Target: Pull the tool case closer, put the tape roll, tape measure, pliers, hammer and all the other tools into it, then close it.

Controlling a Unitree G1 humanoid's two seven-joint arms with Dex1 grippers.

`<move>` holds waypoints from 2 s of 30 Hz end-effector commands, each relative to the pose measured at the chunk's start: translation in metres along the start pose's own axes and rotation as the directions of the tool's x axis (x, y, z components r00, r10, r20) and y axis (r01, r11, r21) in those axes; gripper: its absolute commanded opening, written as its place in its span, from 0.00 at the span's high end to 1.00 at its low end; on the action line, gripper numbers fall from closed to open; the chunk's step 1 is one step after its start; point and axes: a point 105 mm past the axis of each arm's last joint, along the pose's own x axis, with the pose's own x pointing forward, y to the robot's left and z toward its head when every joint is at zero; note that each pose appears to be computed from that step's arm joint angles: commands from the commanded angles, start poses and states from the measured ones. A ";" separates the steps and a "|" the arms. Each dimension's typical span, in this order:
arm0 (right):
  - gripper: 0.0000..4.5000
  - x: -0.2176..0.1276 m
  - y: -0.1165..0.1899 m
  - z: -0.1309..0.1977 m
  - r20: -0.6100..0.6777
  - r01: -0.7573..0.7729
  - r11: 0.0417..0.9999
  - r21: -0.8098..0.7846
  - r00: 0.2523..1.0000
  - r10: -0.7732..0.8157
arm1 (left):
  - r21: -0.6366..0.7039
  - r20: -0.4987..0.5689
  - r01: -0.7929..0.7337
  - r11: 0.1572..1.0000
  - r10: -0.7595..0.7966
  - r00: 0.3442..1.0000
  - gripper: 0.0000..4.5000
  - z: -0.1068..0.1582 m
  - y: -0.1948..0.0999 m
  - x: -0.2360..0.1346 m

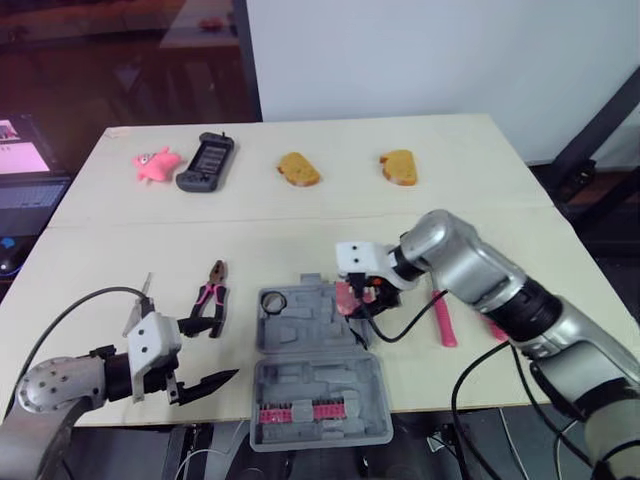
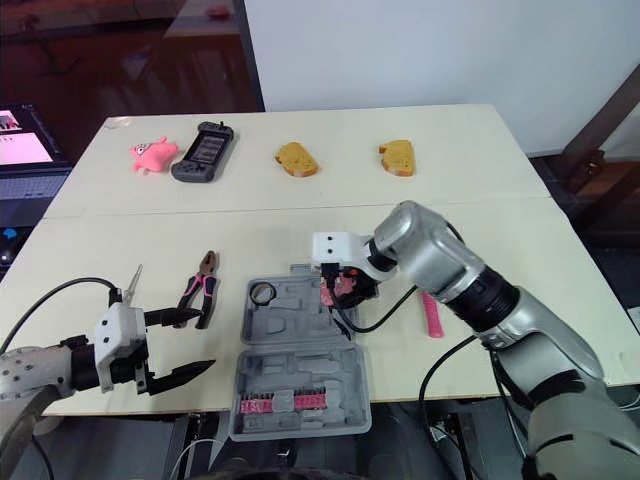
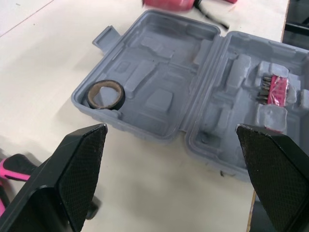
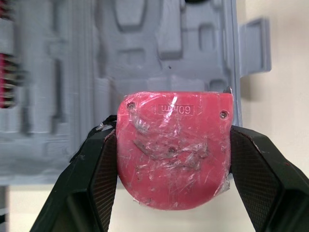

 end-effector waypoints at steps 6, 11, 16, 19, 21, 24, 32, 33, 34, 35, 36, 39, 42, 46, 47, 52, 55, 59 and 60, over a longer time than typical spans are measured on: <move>0.37 0.017 -0.016 -0.006 -0.099 0.092 0.993 -0.080 0.990 -0.100 | 0.037 -0.011 -0.039 0.999 0.040 0.999 0.00 0.004 0.003 -0.002; 0.37 0.026 -0.013 -0.003 -0.103 0.070 0.994 -0.088 0.992 -0.079 | 0.039 -0.010 -0.040 0.998 0.040 0.999 0.00 0.005 0.003 0.000; 0.37 0.031 -0.014 0.001 -0.098 0.068 0.992 -0.103 0.992 -0.078 | 0.039 -0.008 -0.041 0.998 0.042 0.999 0.00 0.006 0.002 0.000; 0.37 0.033 -0.014 0.003 -0.093 0.067 0.993 -0.101 0.993 -0.077 | 0.036 -0.008 -0.041 0.998 0.042 0.999 0.00 0.006 0.000 0.001; 0.37 0.035 -0.015 0.004 -0.089 0.069 0.993 -0.093 0.993 -0.077 | 0.031 -0.008 -0.041 0.999 0.041 0.999 0.00 0.006 0.000 0.001; 0.37 0.036 -0.018 0.001 -0.103 0.075 0.992 -0.101 0.991 -0.086 | 0.021 -0.005 -0.044 0.999 0.044 0.999 0.00 0.008 0.000 0.002; 0.01 0.023 -0.026 0.006 -0.083 0.118 0.984 -0.135 0.988 -0.130 | 0.018 -0.008 -0.037 0.999 0.037 0.999 0.00 0.009 0.003 0.004; 0.01 0.020 -0.028 0.008 -0.078 0.132 0.982 -0.134 0.987 -0.143 | 0.020 -0.006 -0.035 0.999 0.035 0.999 0.00 0.010 0.004 0.004; 0.01 0.015 -0.030 0.009 -0.072 0.143 0.981 -0.134 0.986 -0.153 | 0.022 -0.004 -0.032 0.999 0.032 0.999 0.00 0.010 0.005 0.005; 0.01 0.009 -0.030 0.010 -0.067 0.148 0.980 -0.133 0.985 -0.158 | 0.024 -0.001 -0.028 0.999 0.028 1.000 0.00 0.011 0.006 0.006; 0.01 0.004 -0.029 0.010 -0.056 0.149 0.980 -0.129 0.986 -0.157 | 0.026 0.001 -0.024 0.999 0.024 1.000 0.00 0.012 0.007 0.006; 0.01 -0.010 -0.024 0.012 -0.022 0.142 0.984 -0.109 0.989 -0.145 | 0.028 0.008 -0.019 0.999 0.018 1.000 0.00 0.014 0.010 0.008; 0.01 -0.024 -0.019 0.018 0.052 0.151 0.985 -0.087 0.988 -0.147 | 0.033 0.014 -0.009 0.999 0.008 1.000 0.00 0.016 0.012 0.009; 0.01 -0.038 -0.018 0.032 0.246 0.199 0.979 -0.040 0.952 -0.183 | 0.038 0.027 0.004 0.999 -0.005 1.000 0.00 0.019 0.015 0.011; 0.01 -0.040 -0.017 0.032 0.281 0.225 0.973 -0.052 0.938 -0.202 | 0.041 0.031 0.008 0.999 -0.009 0.999 0.00 0.020 0.016 0.011; 0.20 -0.043 0.001 0.027 0.450 0.173 0.984 0.040 0.876 -0.173 | 0.045 0.050 0.023 0.999 -0.025 0.998 0.00 0.026 0.018 0.012; 0.50 -0.035 -0.001 0.017 0.434 0.189 0.981 0.047 0.881 -0.190 | 0.045 0.052 0.027 0.999 -0.029 0.998 0.00 0.027 0.018 0.012; 0.50 -0.026 -0.008 0.005 0.427 0.216 0.974 0.060 0.877 -0.221 | 0.042 0.054 0.031 0.999 -0.033 0.998 0.00 0.028 0.017 0.012; 0.50 -0.022 -0.011 0.001 0.418 0.231 0.971 0.066 0.877 -0.237 | 0.041 0.054 0.032 0.999 -0.034 0.998 0.00 0.028 0.016 0.012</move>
